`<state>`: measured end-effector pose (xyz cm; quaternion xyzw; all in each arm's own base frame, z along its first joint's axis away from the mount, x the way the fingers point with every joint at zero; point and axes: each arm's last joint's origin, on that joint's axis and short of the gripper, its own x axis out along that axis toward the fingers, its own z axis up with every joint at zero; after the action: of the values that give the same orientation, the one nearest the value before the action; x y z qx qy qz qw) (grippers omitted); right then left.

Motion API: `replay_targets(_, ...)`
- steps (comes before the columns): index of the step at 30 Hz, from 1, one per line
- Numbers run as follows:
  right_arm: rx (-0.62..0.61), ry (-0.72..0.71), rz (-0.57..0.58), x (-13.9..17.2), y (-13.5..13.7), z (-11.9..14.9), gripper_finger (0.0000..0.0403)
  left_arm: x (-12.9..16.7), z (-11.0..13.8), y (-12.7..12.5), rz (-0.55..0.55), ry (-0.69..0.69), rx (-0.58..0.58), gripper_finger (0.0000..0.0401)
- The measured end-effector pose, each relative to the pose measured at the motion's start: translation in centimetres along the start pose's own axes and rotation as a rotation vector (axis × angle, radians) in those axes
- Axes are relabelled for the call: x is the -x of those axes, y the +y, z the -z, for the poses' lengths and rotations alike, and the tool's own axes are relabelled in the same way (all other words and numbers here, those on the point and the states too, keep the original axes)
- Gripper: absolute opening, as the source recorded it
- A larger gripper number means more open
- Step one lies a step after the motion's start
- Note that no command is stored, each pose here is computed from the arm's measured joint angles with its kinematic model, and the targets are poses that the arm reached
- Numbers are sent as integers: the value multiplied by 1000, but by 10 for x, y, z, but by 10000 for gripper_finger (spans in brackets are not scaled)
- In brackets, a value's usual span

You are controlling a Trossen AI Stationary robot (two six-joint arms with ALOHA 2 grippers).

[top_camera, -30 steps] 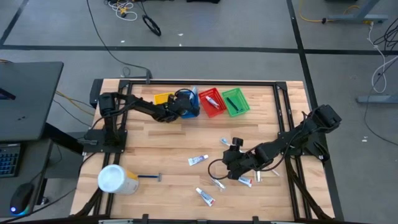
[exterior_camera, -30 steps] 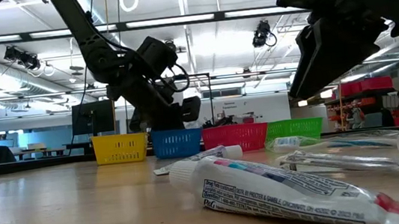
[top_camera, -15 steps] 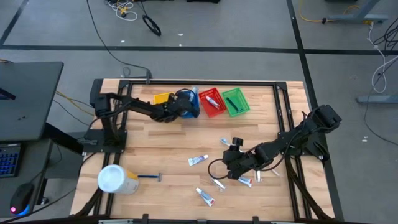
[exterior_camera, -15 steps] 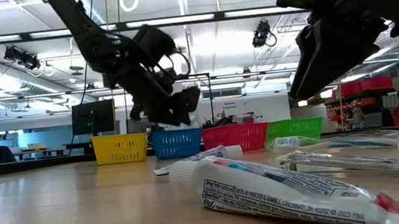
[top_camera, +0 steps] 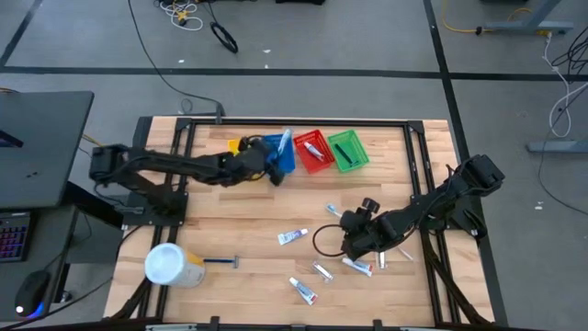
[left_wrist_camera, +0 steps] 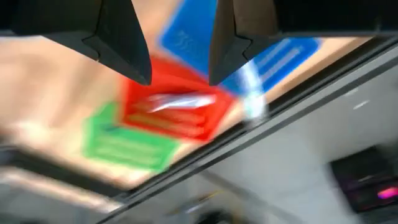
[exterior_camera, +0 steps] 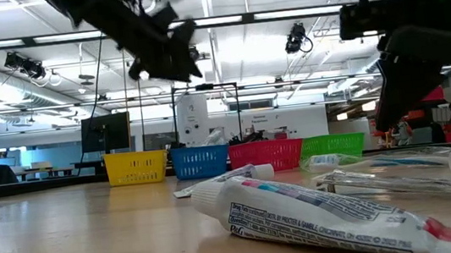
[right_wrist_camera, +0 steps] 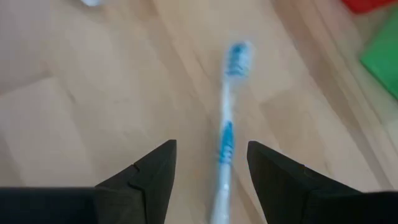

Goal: Pick & Place Travel size toiletries
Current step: Put the top left toothpaste into the red bin

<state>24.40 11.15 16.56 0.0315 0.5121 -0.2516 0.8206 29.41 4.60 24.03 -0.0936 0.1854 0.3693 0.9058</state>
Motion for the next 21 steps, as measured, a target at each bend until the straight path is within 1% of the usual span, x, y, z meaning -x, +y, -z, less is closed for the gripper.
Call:
replay_targets(3, -7, 8, 6, 0, -1, 1, 207, 24, -7, -11, 92, -40, -4, 163)
replay_targets(6, -13, 12, -12, 0, 0, 0, 207, 45, -7, -24, 178, -56, -49, 158)
replay_targets(9, -33, 6, -49, 0, 3, -2, 207, 62, 0, -41, 287, -48, -100, 153)
replay_targets(12, -31, -14, -88, 1, 8, -3, 207, 79, 9, -55, 370, -36, -136, 150)
replay_targets(15, -28, -8, -136, 3, 12, -3, 207, 94, 19, -66, 425, -6, -135, 149)
replay_targets(18, -16, 3, -164, 4, 15, -1, 207, 108, 25, -74, 462, -6, -161, 148)
replay_targets(21, 13, 44, -210, 6, 18, 2, 207, 116, 30, -79, 494, -1, -180, 148)
